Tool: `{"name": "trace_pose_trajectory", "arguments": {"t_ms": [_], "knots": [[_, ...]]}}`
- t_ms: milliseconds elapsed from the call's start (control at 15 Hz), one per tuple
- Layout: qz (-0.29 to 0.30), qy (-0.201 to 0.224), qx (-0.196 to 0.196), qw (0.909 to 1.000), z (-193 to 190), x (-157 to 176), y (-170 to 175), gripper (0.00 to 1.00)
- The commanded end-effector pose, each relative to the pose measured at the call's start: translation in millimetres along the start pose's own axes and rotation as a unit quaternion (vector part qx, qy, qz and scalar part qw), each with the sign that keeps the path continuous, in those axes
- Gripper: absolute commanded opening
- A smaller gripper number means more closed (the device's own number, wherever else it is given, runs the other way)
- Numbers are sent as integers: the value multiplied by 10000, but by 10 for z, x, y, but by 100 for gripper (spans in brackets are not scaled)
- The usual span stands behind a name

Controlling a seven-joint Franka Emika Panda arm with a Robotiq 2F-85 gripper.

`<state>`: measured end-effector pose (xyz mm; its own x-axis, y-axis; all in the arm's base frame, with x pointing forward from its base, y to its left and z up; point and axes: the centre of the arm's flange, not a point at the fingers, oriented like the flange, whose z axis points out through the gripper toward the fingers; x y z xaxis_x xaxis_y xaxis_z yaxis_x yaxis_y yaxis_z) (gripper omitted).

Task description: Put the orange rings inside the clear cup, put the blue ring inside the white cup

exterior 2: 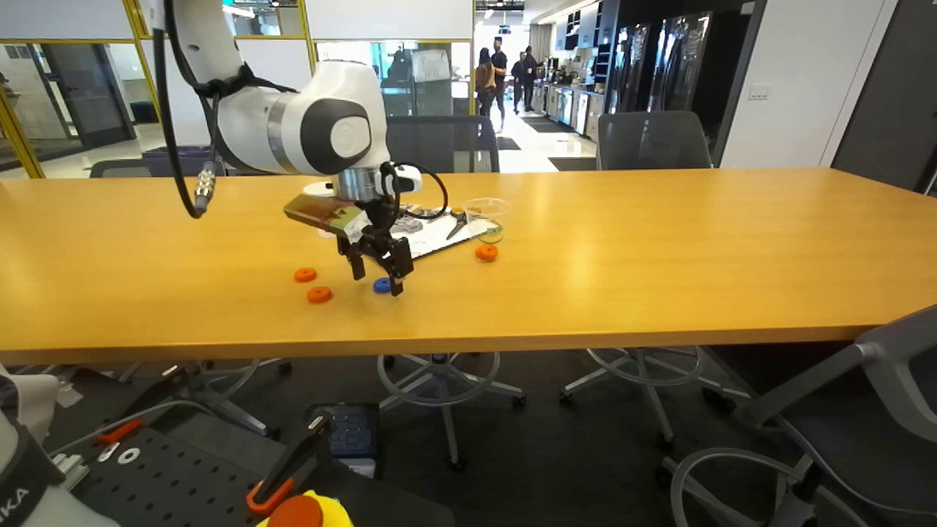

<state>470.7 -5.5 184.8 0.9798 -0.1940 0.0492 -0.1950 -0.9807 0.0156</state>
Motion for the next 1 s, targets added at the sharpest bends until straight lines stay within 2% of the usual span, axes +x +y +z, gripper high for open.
{"name": "trace_pose_trajectory", "arguments": {"t_ms": [0, 267, 333, 400, 667, 867, 933], "knots": [[81, 139, -23, 9999, 7, 131, -28, 100], [105, 126, -22, 9999, 61, 184, -2, 100], [120, 132, -32, 9998, 76, 191, 8, 75], [119, 126, -32, 9998, 86, 199, 16, 74], [139, 189, -58, 9997, 25, 242, 44, 43], [122, 73, -194, 9997, -50, 252, 61, 21], [101, 44, -252, 9996, -75, 251, 77, 22]]}}
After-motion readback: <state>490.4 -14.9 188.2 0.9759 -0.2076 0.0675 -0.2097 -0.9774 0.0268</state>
